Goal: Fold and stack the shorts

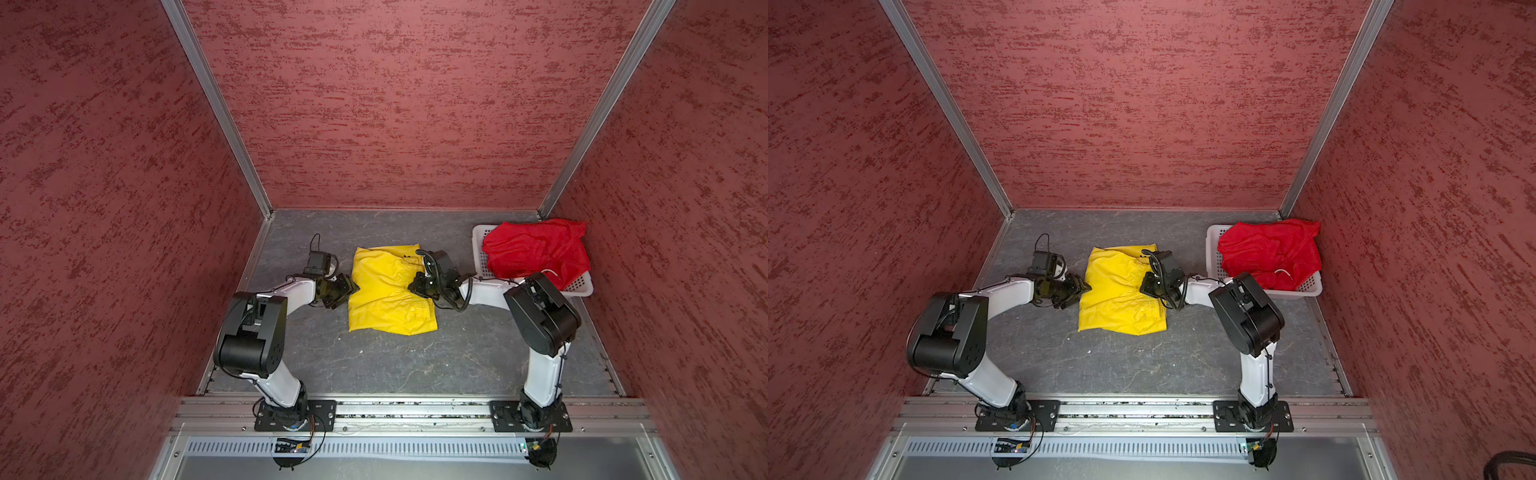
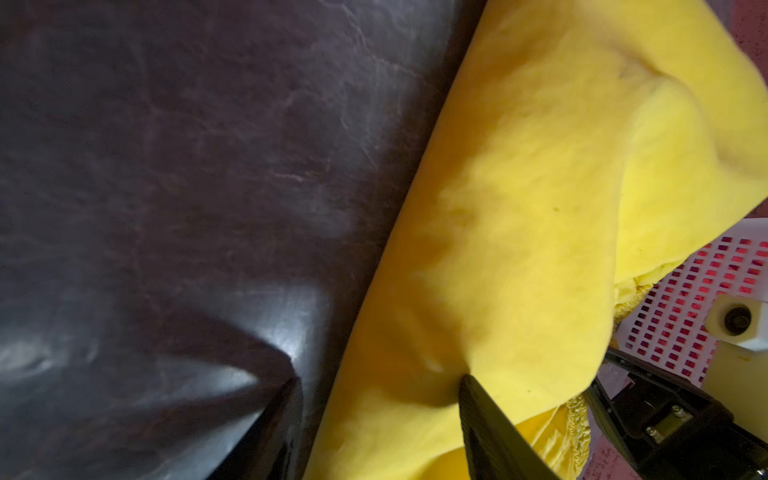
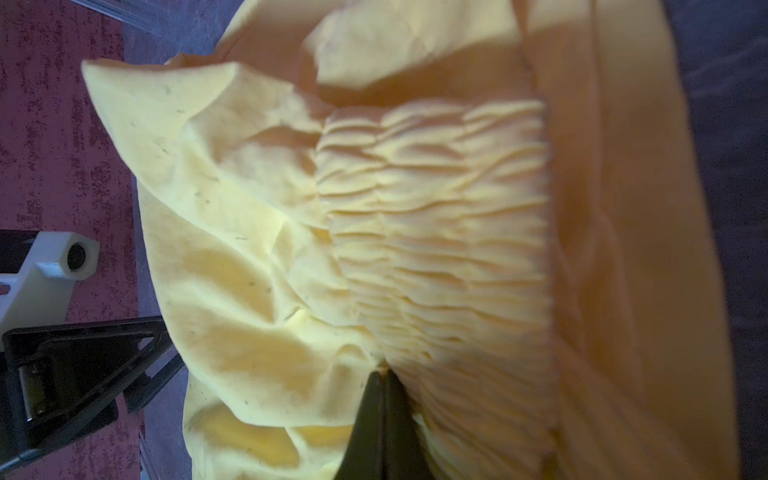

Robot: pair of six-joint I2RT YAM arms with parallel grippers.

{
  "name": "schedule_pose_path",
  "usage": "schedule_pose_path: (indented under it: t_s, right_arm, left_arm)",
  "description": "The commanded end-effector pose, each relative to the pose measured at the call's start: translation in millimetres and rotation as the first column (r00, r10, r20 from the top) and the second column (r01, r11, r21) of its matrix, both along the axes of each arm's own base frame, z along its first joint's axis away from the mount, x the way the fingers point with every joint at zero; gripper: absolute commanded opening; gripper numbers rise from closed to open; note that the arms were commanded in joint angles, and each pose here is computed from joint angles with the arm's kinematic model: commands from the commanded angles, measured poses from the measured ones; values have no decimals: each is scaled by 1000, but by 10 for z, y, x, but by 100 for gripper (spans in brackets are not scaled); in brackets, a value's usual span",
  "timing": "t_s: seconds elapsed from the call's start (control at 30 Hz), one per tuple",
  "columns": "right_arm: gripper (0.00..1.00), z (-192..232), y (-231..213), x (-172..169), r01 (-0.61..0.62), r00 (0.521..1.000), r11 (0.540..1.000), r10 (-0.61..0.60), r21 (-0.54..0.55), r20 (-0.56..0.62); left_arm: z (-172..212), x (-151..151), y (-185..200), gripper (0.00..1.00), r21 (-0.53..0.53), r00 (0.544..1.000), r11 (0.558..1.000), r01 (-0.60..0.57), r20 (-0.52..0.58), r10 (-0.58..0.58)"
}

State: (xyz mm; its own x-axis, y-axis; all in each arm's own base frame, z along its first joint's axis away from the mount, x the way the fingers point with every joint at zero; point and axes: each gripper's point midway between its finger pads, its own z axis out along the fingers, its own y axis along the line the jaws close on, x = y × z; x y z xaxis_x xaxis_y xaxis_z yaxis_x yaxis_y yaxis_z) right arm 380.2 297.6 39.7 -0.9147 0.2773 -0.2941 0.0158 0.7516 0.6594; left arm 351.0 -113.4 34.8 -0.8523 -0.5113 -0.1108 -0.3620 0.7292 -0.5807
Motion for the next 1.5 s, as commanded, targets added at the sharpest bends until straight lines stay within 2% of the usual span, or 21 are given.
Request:
schedule_pose_path:
  t_s: [0.0,0.03,0.1,0.17,0.33,0.47,0.6,0.77,0.83,1.0,1.23,1.4,1.43,1.47]
  right_arm:
    - [2,-245,-67,-102,-4,998,1000,3,-28,-60]
    - [2,-243,-60,-106,-5,998,1000,3,-21,-60]
    - [2,-227,-59,-93,-2,999,1000,1,-15,-50]
    - [2,-221,-54,-91,-7,999,1000,6,-17,-46]
    - [3,-80,-40,-45,-9,1000,1000,9,4,-12]
    - [4,140,-53,12,-4,999,1000,4,11,46]
    - [4,212,-131,58,-2,997,999,5,-38,78]
    - [4,133,-250,63,6,997,996,1,-86,74]
    - [4,99,-289,73,9,998,995,-3,-96,70]
    - [4,38,-351,110,16,998,994,-9,-109,64]
    - [3,-112,-324,173,4,1000,996,-1,-93,30]
    - [3,-138,-295,189,-1,1000,997,3,-77,24]
    - [3,-152,-305,184,0,1000,997,1,-80,20]
    - [3,-156,-314,178,1,1000,997,1,-80,18]
  left_arm:
    - [-53,127,16,52,1,1000,1000,-23,20,22]
    - [-84,136,17,45,0,1000,1000,-28,14,28]
    - [-144,157,21,25,3,999,999,-38,3,38]
    - [-180,203,46,14,17,999,999,-47,-2,47]
    - [-175,430,261,0,97,996,991,-91,8,90]
    - [-64,766,665,0,202,985,964,-171,37,167]
    - [56,1118,1177,0,184,962,945,-271,34,269]
    - [271,1317,1942,0,232,911,881,-411,82,404]
    - [379,1431,2035,0,194,907,887,-419,121,403]
    - [579,1546,2310,0,305,896,843,-443,133,423]
    - [1021,1658,2557,0,333,875,810,-483,214,434]
    - [1195,1598,2791,0,397,850,752,-527,235,472]
    - [1230,1585,2833,10,398,843,743,-538,239,482]
    - [1257,1568,2859,36,394,838,740,-545,237,491]
